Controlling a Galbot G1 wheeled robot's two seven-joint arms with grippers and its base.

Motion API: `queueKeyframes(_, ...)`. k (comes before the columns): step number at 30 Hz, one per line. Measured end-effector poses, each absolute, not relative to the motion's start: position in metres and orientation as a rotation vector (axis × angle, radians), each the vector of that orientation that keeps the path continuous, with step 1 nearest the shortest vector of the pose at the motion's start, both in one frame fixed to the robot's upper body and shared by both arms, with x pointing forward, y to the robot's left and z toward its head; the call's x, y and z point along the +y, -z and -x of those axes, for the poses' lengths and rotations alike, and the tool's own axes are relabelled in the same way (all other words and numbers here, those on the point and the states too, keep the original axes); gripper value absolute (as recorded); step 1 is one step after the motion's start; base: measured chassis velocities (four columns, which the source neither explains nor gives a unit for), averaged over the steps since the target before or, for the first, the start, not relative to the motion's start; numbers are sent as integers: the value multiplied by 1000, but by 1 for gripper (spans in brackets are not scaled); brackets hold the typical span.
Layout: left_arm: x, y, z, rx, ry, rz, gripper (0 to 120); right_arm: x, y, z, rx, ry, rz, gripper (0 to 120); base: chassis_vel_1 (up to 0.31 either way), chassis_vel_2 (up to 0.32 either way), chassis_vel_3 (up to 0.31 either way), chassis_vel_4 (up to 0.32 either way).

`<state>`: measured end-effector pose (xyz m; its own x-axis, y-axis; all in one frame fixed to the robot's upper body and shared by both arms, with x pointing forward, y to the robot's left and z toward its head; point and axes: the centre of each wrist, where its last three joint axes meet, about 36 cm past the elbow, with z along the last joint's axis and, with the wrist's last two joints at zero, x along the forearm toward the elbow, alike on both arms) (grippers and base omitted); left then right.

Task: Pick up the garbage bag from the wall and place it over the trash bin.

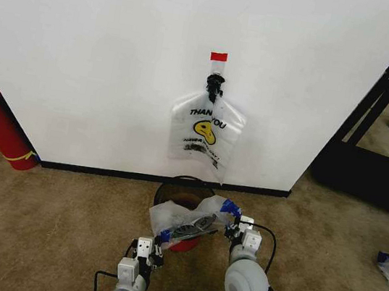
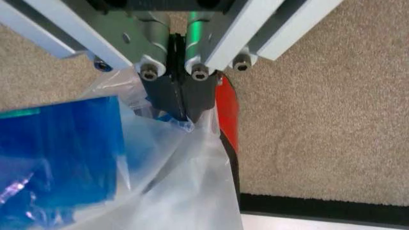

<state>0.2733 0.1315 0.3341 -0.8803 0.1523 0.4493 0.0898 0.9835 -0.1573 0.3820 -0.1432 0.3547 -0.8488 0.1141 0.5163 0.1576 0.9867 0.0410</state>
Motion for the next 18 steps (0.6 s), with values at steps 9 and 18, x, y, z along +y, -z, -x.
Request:
queueKeyframes(9, 131, -325, -280, -2648, -164, 160, 0, -140, -347, -391, -2597, 108, 181, 0, 0, 0, 0, 0)
queueKeyframes(18, 128, -319, -281, -2657, -153, 158, 0, -140, -338, -395, -2612, 110, 177, 0, 0, 0, 0, 0)
